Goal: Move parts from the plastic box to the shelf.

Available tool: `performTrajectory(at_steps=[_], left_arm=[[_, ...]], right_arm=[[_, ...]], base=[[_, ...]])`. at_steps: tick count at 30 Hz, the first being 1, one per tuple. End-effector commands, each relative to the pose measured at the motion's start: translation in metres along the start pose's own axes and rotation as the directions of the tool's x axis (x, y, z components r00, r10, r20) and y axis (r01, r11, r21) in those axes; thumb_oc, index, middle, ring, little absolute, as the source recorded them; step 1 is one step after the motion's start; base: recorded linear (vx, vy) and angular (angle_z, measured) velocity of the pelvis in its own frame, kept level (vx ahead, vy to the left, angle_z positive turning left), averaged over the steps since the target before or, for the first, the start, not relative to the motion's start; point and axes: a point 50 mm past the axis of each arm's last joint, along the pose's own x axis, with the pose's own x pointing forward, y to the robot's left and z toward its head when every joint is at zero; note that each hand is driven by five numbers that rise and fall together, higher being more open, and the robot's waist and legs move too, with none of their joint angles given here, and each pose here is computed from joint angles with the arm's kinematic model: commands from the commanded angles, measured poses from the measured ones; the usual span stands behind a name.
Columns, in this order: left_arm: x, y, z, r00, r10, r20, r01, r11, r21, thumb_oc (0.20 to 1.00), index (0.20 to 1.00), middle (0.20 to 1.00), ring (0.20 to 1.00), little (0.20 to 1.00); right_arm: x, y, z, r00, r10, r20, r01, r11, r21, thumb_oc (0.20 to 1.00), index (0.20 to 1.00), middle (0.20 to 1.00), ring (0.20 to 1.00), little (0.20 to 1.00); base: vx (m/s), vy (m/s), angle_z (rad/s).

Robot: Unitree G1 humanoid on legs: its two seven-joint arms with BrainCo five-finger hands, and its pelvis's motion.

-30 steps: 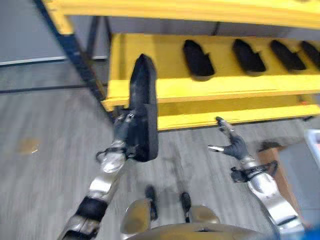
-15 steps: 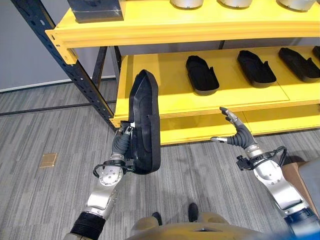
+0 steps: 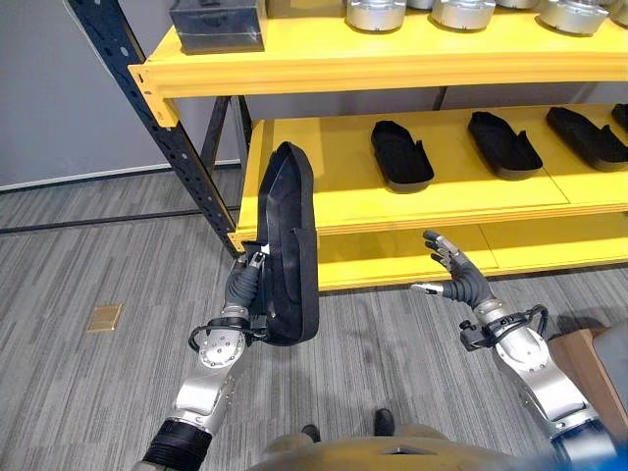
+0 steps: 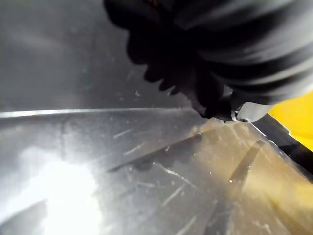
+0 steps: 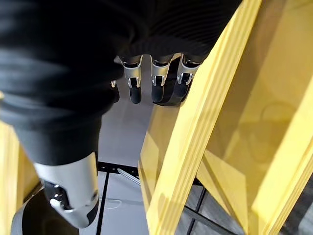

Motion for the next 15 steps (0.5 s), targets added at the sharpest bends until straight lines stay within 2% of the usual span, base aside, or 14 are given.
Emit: performTrajectory(at_steps=[1, 7, 10, 15], left_arm=[[0.009, 0.003, 0.025, 0.992, 0.008, 0.125, -0.006, 1.000, -0.014, 0.200, 0.200, 0.200, 0.200, 0.200], [0.007, 0.010, 0.027, 0.987, 0.063, 0.146, -0.062, 0.998, -0.011, 0.200, 0.200, 0.200, 0.200, 0.200], [0.010, 0.019, 0.037, 0.969, 0.127, 0.211, -0.132, 0.991, 0.010, 0.200, 0.200, 0.200, 0.200, 0.200], [0.013, 0.020, 0.038, 0.969, 0.131, 0.211, -0.132, 0.991, -0.006, 0.200, 0.200, 0.200, 0.200, 0.200]], right_arm=[[0.007, 0.006, 0.017, 0.993, 0.020, 0.114, -0.025, 0.999, 0.038, 1.000, 1.000, 1.000, 1.000, 1.000], [0.007, 0.007, 0.020, 0.991, 0.043, 0.130, -0.043, 0.999, 0.002, 1.000, 1.000, 1.000, 1.000, 1.000], [0.011, 0.007, 0.021, 0.986, 0.096, 0.133, -0.094, 0.995, -0.027, 1.000, 1.000, 1.000, 1.000, 1.000], [0.005, 0.008, 0.017, 0.986, 0.122, 0.117, -0.122, 0.993, -0.008, 1.000, 1.000, 1.000, 1.000, 1.000]], base=[[-0.01, -0.084, -0.02], [0.02, -0.130, -0.09], [0.04, -0.284, -0.07], [0.07, -0.195, 0.07]])
